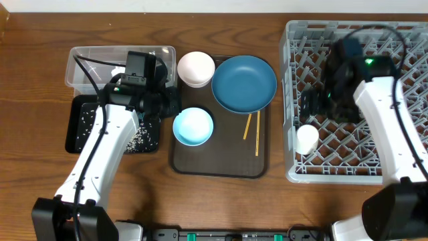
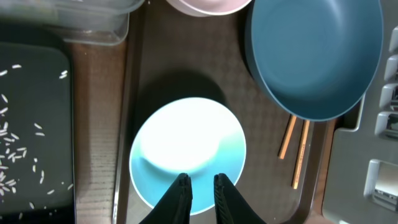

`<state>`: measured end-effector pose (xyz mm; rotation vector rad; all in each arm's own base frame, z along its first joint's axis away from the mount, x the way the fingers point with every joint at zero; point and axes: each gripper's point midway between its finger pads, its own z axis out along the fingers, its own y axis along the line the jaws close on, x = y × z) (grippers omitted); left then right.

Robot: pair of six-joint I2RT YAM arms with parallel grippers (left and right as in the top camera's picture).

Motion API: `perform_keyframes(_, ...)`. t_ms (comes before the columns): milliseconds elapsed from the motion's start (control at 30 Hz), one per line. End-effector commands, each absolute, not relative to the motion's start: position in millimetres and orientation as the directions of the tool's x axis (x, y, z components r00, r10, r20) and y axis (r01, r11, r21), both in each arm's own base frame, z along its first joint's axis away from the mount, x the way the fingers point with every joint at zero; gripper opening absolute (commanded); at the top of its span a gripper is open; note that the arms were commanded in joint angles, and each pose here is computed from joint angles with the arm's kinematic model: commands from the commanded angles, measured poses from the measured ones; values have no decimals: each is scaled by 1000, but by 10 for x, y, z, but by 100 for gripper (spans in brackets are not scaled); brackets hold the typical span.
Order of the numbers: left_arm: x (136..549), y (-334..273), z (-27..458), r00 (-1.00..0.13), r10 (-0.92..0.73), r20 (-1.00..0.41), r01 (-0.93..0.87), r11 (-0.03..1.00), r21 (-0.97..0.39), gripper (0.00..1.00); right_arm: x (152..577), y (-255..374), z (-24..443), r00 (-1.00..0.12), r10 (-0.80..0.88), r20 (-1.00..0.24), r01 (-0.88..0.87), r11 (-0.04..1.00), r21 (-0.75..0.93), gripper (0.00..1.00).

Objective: Sort waste into correct bins and load items into the dishwasher rack
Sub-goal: 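Move the right gripper to the blue plate and grasp its rim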

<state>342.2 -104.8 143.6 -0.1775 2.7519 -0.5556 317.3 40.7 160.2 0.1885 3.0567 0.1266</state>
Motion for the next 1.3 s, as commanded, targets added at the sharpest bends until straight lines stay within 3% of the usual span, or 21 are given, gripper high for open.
perform_keyframes(0, 3433, -1021, 1409, -937, -171, -305, -45, 924, -381, 17, 3426, 614, 2031, -974, 69, -214, 31, 984, 174, 89)
perform_keyframes(100, 3508, -995, 1561, -922, -173, -347, -28, 923, -385, 17, 3645, 915, 2292, -939, 12, -342, -63, 976, 207, 82)
perform_keyframes(233, 3560, -938, 1864, -885, -140, -445, 39, 928, -372, 29, 3815, 1452, 2380, -896, -37, -443, -163, 955, 249, 75)
perform_keyframes(367, 3524, -702, 2101, -839, -171, -517, 10, 945, -328, 42, 3850, 1985, 2274, -881, -89, -464, -237, 933, 271, 73)
perform_keyframes(467, 3457, -471, 2212, -813, -207, -545, -49, 956, -290, 49, 3896, 2210, 2089, -890, -72, -451, -205, 945, 254, 64)
perform_keyframes(600, 3387, -228, 2233, -800, -245, -548, -124, 960, -250, 57, 4050, 2072, 1762, -903, 48, -427, -20, 988, 153, 51)
perform_keyframes(700, 3378, -155, 2189, -805, -261, -533, -150, 958, -243, 63, 4121, 1963, 1516, -914, 102, -393, 65, 992, 108, 48)
perform_keyframes(767, 3385, -155, 2167, -808, -261, -527, -151, 958, -242, 72, 4115, 1884, 1390, -921, 132, -367, 112, 991, 76, 48)
perform_keyframes(967, 3395, -155, 2136, -814, -261, -519, -154, 958, -241, 80, 4030, 1603, 1142, -929, 171, -327, 207, 975, -79, 46)
perform_keyframes(1267, 3395, -155, 2136, -814, -261, -519, -154, 958, -241, 84, 3889, 1507, 850, -947, 178, -267, 219, 966, -135, 36)
